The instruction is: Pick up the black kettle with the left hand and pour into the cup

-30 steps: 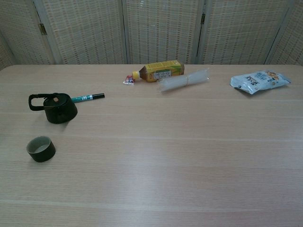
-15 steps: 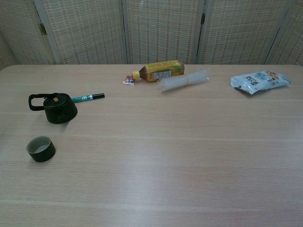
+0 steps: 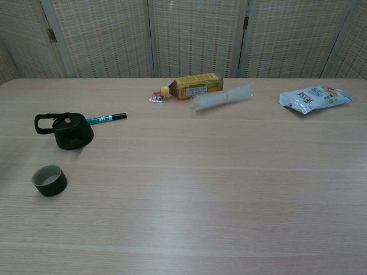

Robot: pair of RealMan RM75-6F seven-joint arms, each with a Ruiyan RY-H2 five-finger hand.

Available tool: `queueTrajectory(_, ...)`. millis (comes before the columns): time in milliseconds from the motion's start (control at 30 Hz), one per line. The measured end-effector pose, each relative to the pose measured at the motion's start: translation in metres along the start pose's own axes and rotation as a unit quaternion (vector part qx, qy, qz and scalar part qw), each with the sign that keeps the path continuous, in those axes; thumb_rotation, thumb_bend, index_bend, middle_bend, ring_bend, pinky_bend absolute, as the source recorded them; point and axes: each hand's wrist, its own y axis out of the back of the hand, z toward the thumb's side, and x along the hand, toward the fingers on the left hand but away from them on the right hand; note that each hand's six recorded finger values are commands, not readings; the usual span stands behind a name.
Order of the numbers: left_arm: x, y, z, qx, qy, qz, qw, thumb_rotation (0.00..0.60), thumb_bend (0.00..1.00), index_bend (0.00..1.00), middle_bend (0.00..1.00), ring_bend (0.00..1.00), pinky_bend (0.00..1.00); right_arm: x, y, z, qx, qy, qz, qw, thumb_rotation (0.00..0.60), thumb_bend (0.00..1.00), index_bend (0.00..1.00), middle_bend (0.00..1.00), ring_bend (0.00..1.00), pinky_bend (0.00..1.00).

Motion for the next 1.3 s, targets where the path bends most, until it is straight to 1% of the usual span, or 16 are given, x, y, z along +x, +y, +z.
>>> queueTrajectory(167,0.026,-0.008,-0.001,-0.001,0.004,-0.033,0.9994,0.600,0.22,0.14,0.17,0.15,0.00,0.000,0.004,0.001,0.000,0.004,-0.002,1.0000,0.600,0.39,0.06,0.18,0.22,0.04)
queueTrajectory(367,0.058,-0.016,-0.003,0.005,0.014,-0.060,0.9981,0.600,0.21,0.14,0.18,0.15,0.00,0.001,0.005,0.001,0.002,0.005,0.002,1.0000,0.600,0.39,0.06,0.18,0.22,0.05)
queueTrajectory(500,0.071,-0.021,-0.005,0.004,0.023,-0.073,0.9971,0.600,0.21,0.14,0.18,0.15,0.00,0.001,0.005,0.000,0.001,0.003,0.004,1.0000,0.600,0.39,0.06,0.18,0.22,0.05)
queueTrajectory(600,0.079,-0.027,-0.008,0.007,0.030,-0.089,0.9955,0.600,0.20,0.14,0.18,0.15,0.00,0.002,0.005,0.000,0.001,0.003,0.005,1.0000,0.600,0.39,0.06,0.18,0.23,0.05)
queueTrajectory(833,0.100,-0.037,-0.014,0.030,0.050,-0.120,0.9911,0.600,0.20,0.17,0.19,0.16,0.00,0.001,0.004,-0.001,0.001,0.001,0.006,1.0000,0.600,0.39,0.06,0.18,0.22,0.05)
queueTrajectory(867,0.102,-0.038,-0.014,0.029,0.051,-0.123,0.9907,0.591,0.20,0.17,0.20,0.16,0.00,0.001,0.004,-0.001,0.001,0.001,0.007,1.0000,0.600,0.39,0.06,0.18,0.22,0.05)
queueTrajectory(967,0.109,-0.042,-0.010,0.032,0.052,-0.135,0.9890,0.527,0.20,0.19,0.20,0.17,0.00,0.002,0.003,-0.001,0.001,0.000,0.008,1.0000,0.600,0.39,0.06,0.18,0.23,0.05)
queueTrajectory(1067,0.115,-0.046,-0.006,0.034,0.052,-0.145,0.9874,0.478,0.20,0.20,0.21,0.17,0.00,0.003,0.003,-0.002,0.001,-0.002,0.008,1.0000,0.600,0.39,0.06,0.18,0.23,0.05)
queueTrajectory(1167,0.121,-0.050,0.001,0.031,0.050,-0.155,0.9862,0.458,0.20,0.21,0.21,0.17,0.00,0.004,0.003,-0.005,0.001,-0.006,0.007,1.0000,0.600,0.39,0.06,0.18,0.23,0.05)
queueTrajectory(1300,0.126,-0.052,0.009,0.037,0.043,-0.162,0.9851,0.463,0.19,0.25,0.24,0.18,0.00,0.005,0.003,-0.007,0.001,-0.009,0.007,0.9999,0.600,0.39,0.06,0.18,0.23,0.05)
